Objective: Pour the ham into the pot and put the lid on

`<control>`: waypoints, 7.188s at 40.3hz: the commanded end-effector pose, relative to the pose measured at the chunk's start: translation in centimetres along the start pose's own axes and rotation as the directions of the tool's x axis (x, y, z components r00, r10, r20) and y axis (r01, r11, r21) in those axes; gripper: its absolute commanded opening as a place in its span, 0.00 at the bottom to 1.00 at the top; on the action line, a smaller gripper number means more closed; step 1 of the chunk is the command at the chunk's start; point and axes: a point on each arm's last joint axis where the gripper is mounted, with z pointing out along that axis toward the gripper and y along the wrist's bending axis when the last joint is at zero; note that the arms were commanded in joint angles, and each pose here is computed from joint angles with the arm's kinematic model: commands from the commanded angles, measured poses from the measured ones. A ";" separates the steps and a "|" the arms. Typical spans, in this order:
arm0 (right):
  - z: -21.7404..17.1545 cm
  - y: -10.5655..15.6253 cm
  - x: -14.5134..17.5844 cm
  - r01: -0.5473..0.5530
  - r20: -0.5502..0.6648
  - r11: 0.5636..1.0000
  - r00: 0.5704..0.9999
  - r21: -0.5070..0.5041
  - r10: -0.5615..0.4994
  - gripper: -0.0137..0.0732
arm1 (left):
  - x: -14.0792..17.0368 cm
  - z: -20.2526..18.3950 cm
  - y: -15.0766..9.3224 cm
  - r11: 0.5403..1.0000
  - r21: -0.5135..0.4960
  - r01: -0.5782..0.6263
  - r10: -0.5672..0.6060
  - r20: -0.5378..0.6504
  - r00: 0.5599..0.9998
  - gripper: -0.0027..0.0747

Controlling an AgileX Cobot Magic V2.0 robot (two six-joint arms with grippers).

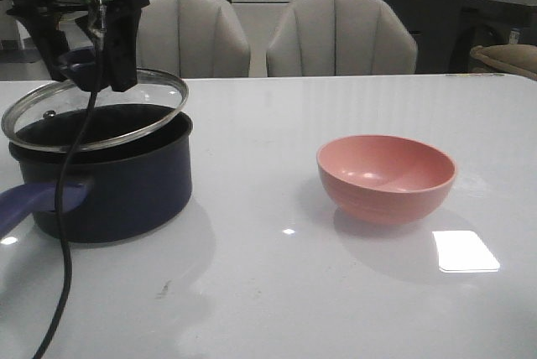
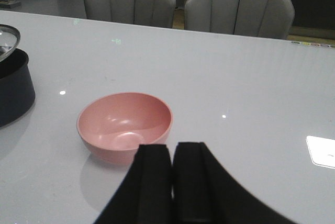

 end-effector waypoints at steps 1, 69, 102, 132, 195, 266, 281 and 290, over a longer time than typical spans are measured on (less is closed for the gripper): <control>-0.1 -0.1 -1.5 0.005 0.093 1.000 0.996 0.015 -0.006 0.34 | 0.3 -3.0 -0.3 1.000 -0.003 -0.010 0.010 0.060 0.998 0.37; -0.1 -0.1 -1.5 0.005 0.093 1.000 0.996 0.015 -0.006 0.34 | 0.3 -7.6 -0.4 1.000 -0.011 -0.014 0.016 0.192 0.981 0.69; -0.1 -0.1 -1.5 0.005 0.093 1.000 0.996 0.015 -0.006 0.34 | 21.8 -14.5 -1.7 1.000 -0.010 0.004 0.004 0.696 0.718 0.41; -0.1 -0.1 -1.5 0.005 0.093 1.000 0.996 0.015 -0.006 0.34 | 35.9 -10.5 -2.6 0.999 0.049 -0.003 -0.046 0.959 0.279 0.18; -0.1 -0.1 -1.5 0.005 0.093 1.000 0.996 0.015 -0.006 0.34 | 35.2 -0.1 -0.3 0.953 -0.070 0.296 0.039 0.993 0.112 0.18; -1.9 -0.7 1.4 0.024 0.298 0.993 0.953 0.114 -0.058 0.34 | 35.2 -0.1 -0.2 0.946 -0.074 0.314 0.039 0.992 0.118 0.18; -1.9 -0.7 1.4 0.024 0.298 0.993 0.953 0.114 -0.058 0.34 | 35.2 -0.1 -0.2 0.946 -0.074 0.314 0.039 0.992 0.118 0.18; -1.9 -0.7 1.4 0.024 0.298 0.993 0.953 0.114 -0.058 0.34 | 35.2 -0.1 -0.2 0.946 -0.074 0.314 0.039 0.992 0.118 0.18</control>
